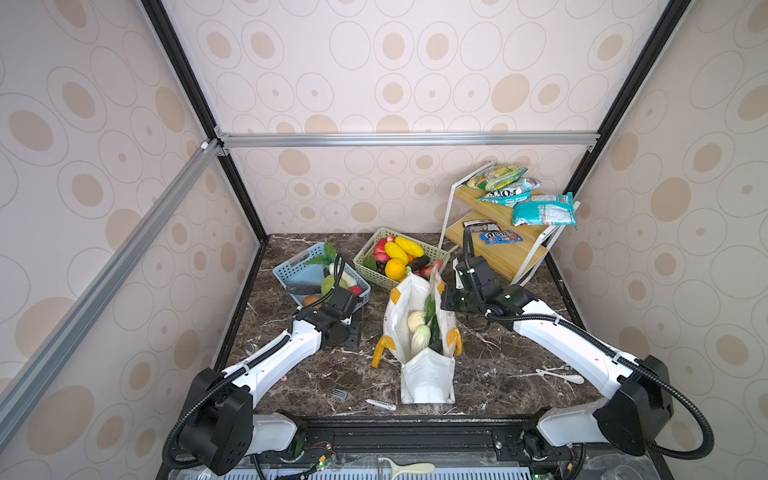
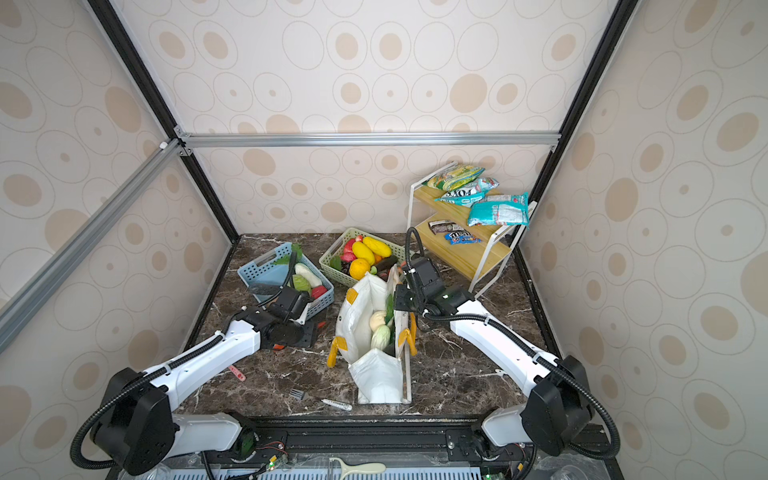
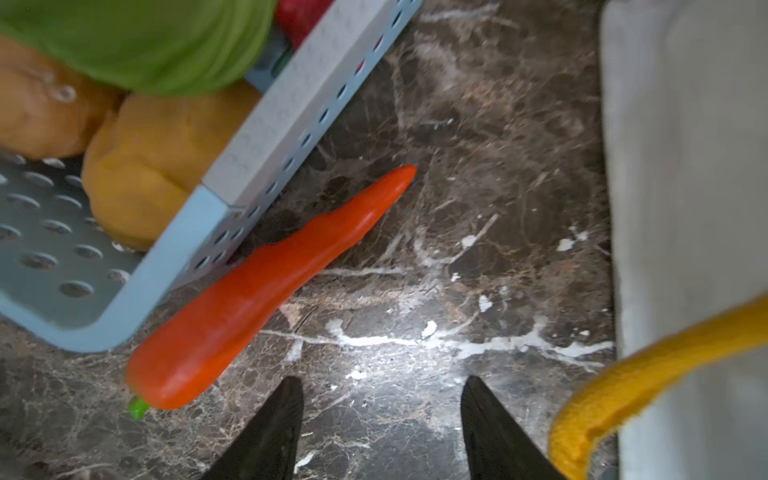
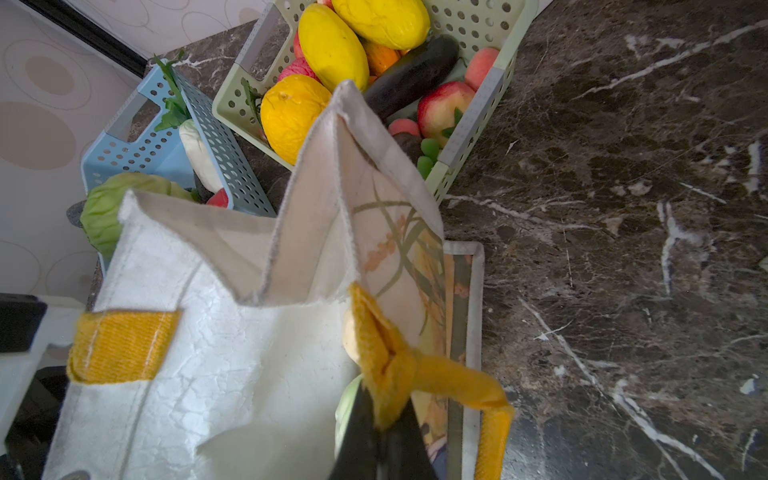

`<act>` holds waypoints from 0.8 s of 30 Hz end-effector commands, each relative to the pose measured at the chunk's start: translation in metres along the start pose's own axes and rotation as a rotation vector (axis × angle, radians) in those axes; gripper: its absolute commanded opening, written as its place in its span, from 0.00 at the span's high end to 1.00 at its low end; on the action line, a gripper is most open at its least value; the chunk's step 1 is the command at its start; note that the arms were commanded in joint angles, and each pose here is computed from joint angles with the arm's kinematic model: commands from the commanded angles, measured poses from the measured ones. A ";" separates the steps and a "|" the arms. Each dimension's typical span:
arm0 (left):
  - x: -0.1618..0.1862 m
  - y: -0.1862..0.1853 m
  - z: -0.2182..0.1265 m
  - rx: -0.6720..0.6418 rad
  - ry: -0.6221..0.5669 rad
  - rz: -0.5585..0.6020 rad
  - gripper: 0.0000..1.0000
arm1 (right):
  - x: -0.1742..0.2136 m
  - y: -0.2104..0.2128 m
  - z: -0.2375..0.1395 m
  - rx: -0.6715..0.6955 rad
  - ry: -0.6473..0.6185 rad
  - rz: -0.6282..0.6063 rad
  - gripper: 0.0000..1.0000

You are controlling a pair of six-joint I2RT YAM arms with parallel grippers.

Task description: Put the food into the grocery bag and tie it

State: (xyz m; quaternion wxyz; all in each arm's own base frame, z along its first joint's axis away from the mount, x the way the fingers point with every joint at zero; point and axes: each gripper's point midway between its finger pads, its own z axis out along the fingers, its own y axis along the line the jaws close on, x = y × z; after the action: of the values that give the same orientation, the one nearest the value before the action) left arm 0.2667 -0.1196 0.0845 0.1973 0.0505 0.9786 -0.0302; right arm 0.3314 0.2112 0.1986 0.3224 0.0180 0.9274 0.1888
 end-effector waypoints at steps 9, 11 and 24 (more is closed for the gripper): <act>0.001 0.018 0.014 -0.098 -0.066 -0.137 0.36 | 0.012 -0.017 0.004 0.041 0.025 0.012 1.00; 0.002 0.025 0.015 -0.143 -0.070 -0.132 0.35 | 0.013 -0.016 0.005 0.038 0.022 0.014 1.00; -0.006 0.045 0.033 -0.226 -0.150 -0.174 0.18 | 0.012 -0.007 0.013 0.002 0.043 0.014 1.00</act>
State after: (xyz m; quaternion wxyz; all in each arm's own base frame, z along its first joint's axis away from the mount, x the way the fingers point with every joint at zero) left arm 0.2838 -0.0881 0.0610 0.2605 -0.0316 0.9642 0.0379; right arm 0.3320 0.2144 0.1925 0.3189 0.0175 0.9259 0.2017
